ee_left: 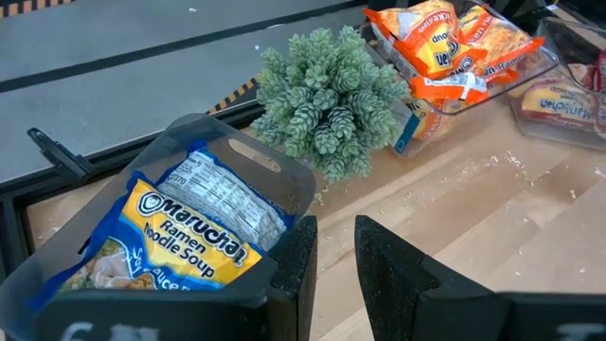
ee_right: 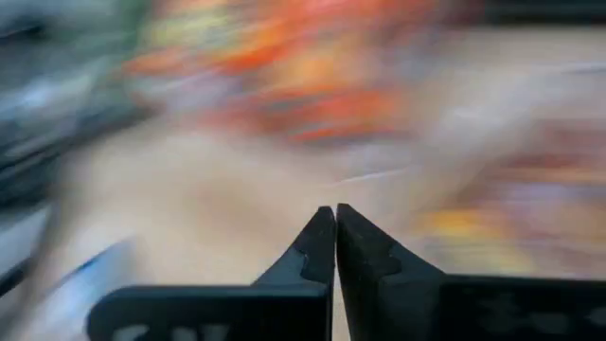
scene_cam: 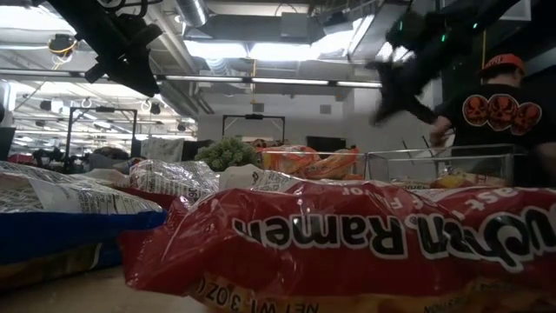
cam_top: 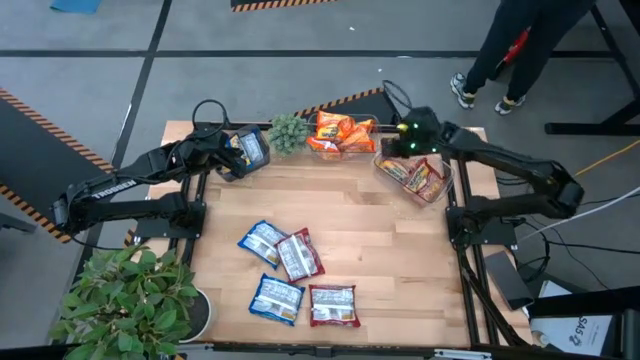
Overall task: Sort Maruchan noodles
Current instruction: Put the red noodle pack into the right transparent bin
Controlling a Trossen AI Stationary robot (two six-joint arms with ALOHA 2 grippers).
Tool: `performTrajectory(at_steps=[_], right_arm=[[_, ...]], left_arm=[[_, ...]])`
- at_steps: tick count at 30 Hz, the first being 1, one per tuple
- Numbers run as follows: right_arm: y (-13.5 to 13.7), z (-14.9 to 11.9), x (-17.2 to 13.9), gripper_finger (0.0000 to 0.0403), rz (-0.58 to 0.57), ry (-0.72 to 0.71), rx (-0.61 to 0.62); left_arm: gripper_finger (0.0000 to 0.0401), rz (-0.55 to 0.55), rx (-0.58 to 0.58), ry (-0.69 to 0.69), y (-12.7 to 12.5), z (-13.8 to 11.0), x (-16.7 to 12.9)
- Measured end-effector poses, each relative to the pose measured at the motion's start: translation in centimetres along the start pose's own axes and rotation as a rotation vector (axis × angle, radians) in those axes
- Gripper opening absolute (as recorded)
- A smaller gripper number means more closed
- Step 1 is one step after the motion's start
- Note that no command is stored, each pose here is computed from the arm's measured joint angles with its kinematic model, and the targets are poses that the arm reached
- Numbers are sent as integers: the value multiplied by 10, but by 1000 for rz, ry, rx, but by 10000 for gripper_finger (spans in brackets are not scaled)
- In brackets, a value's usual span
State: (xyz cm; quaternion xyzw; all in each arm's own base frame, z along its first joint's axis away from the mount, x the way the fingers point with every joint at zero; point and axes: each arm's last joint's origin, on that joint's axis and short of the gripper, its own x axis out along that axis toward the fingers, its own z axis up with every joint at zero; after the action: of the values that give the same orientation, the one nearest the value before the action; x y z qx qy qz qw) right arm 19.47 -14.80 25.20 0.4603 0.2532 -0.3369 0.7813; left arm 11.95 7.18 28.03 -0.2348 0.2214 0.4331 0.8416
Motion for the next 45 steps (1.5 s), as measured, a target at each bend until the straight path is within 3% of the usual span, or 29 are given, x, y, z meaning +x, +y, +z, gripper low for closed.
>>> performTrajectory(at_steps=[2, 4, 9, 14, 21, 27, 32, 39, 42, 45], right_arm=[[22, -8, -6, 3, 221, 65, -77], [46, -25, -7, 3, 341, 105, -164], [98, -87, 8, 27, 384, 70, -424], [126, -135, 37, 119, 446, 43, -632], [125, -168, 100, 266, 482, 165, -572], [124, -187, 144, 333, 575, 176, -530], [133, -195, 175, 344, 578, 227, -540], [163, -204, 212, 331, 702, 365, -586], [173, -204, 220, 306, 693, 424, -613], [177, -205, 224, 248, 679, 450, -658]], left_arm=[[69, 0, 1, 0, 0, 0, 0], [69, -1, 10, 0, 0, 0, 0], [69, -32, 25, 14, -1, 0, 0], [69, -46, 25, 20, -1, 0, 0], [69, -67, 25, 32, -2, -1, 0], [69, -70, 26, 36, -2, -1, 0], [69, -70, 26, 37, -2, -1, 0], [69, -69, 26, 38, -2, -1, 0], [69, -69, 26, 37, -2, -1, 0], [69, -69, 26, 37, -2, -1, 0]])
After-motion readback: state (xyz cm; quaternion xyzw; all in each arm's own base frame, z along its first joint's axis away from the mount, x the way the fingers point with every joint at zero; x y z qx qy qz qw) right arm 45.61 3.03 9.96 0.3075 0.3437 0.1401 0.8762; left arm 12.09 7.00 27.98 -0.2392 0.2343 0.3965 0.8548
